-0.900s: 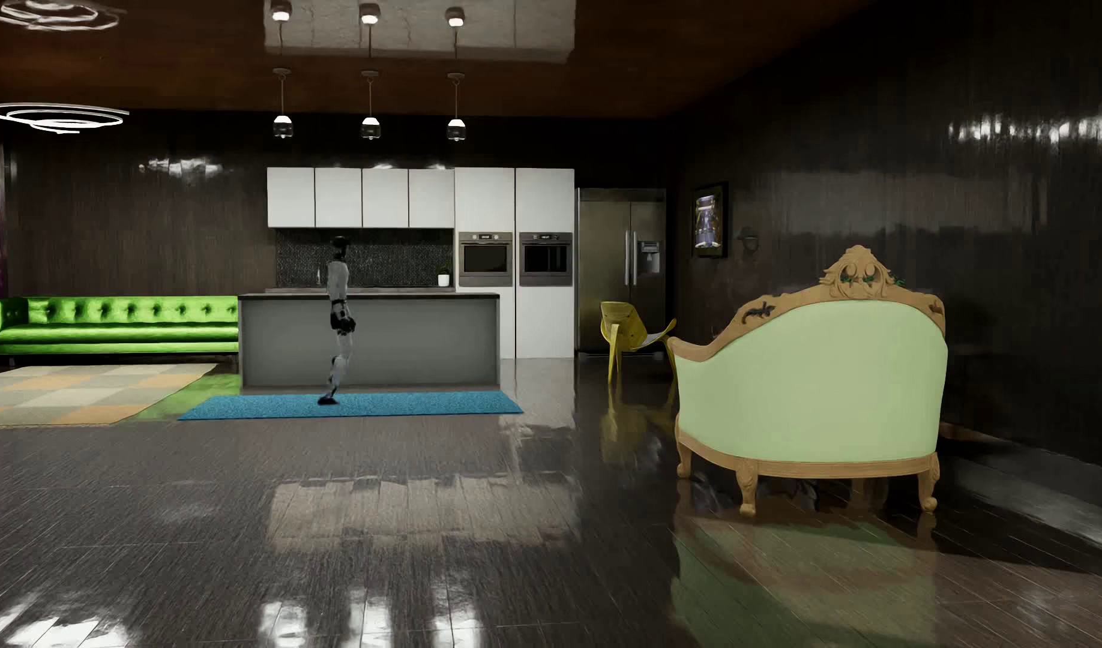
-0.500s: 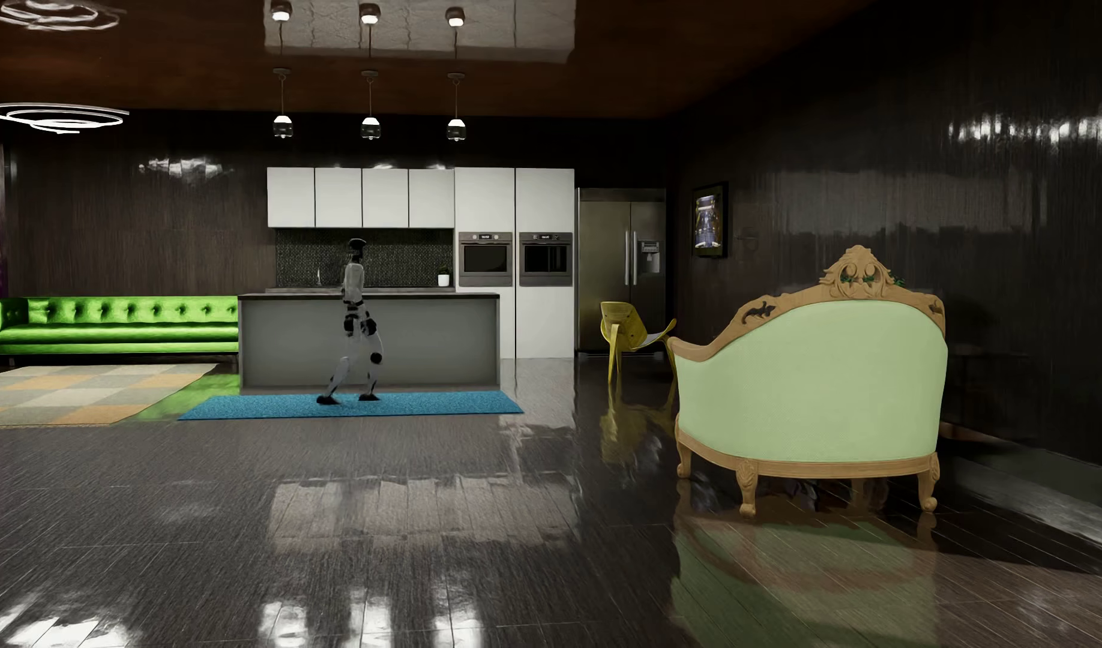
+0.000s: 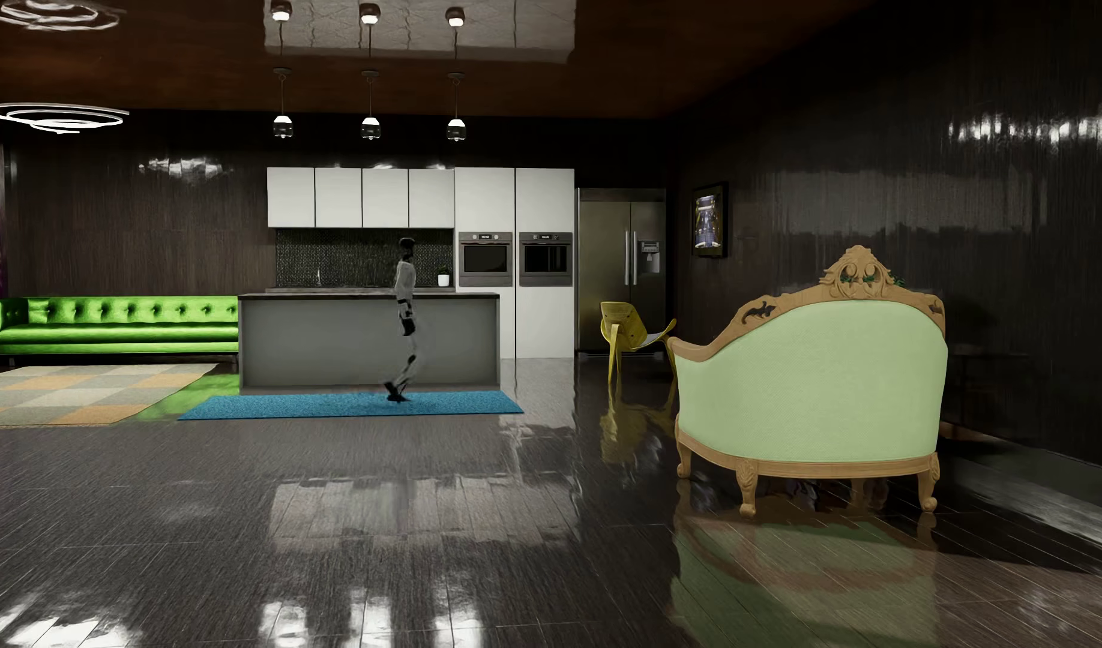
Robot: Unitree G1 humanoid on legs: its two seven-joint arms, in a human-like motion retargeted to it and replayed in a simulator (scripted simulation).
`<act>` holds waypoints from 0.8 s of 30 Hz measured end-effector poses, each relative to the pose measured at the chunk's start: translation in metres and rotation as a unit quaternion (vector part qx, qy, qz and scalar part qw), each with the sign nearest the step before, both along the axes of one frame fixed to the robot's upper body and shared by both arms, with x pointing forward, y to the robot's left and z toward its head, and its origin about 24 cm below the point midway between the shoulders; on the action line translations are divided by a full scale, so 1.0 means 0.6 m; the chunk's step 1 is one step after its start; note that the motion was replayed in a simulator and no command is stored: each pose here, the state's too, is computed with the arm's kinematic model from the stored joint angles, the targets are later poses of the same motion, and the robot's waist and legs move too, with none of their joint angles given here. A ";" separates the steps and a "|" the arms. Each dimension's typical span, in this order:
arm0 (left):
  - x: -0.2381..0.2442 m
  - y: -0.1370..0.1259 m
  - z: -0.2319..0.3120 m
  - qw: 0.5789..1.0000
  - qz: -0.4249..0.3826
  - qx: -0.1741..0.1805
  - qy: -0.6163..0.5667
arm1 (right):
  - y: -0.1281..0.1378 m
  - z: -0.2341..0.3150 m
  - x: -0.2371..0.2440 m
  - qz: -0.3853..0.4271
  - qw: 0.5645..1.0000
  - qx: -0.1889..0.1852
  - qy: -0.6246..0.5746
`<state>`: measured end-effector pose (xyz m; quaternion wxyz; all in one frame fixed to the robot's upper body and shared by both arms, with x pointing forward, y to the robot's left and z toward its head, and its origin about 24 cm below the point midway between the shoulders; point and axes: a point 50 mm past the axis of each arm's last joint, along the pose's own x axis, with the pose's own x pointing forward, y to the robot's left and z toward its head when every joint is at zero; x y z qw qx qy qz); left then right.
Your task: Go to the light lime armchair
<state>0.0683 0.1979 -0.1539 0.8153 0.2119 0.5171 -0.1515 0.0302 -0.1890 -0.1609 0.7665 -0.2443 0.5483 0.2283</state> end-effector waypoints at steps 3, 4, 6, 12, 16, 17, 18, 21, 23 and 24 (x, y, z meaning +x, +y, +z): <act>0.065 0.002 0.027 0.997 -0.008 -0.007 -0.072 | -0.006 -0.001 -0.040 0.020 0.999 -0.006 0.032; 0.085 0.006 0.035 0.996 -0.012 -0.004 -0.089 | -0.012 -0.001 -0.051 0.011 0.999 -0.012 0.041; 0.105 0.013 0.042 0.994 -0.002 0.000 -0.105 | -0.008 -0.004 -0.073 0.026 0.998 -0.012 0.063; -0.020 -0.003 -0.007 1.000 0.016 -0.002 0.019 | -0.008 -0.005 -0.069 0.030 0.997 -0.014 0.064; -0.095 0.009 -0.014 0.997 0.014 0.012 0.081 | 0.007 0.006 0.034 0.069 0.997 0.002 -0.023; -0.108 0.020 -0.014 0.995 0.019 0.021 0.093 | 0.004 0.015 0.069 0.062 0.996 0.005 -0.056; -0.123 0.028 -0.013 0.994 0.023 0.027 0.105 | 0.002 0.021 0.098 0.062 0.995 0.002 -0.078; -0.144 0.038 -0.014 0.991 0.018 0.040 0.129 | -0.021 0.052 0.182 0.019 0.988 -0.007 -0.154; -0.146 0.038 -0.015 0.990 0.002 0.043 0.136 | -0.033 0.067 0.198 -0.002 0.983 -0.006 -0.181; -0.153 0.040 -0.015 0.988 0.001 0.047 0.145 | -0.034 0.060 0.186 -0.021 0.985 -0.005 -0.171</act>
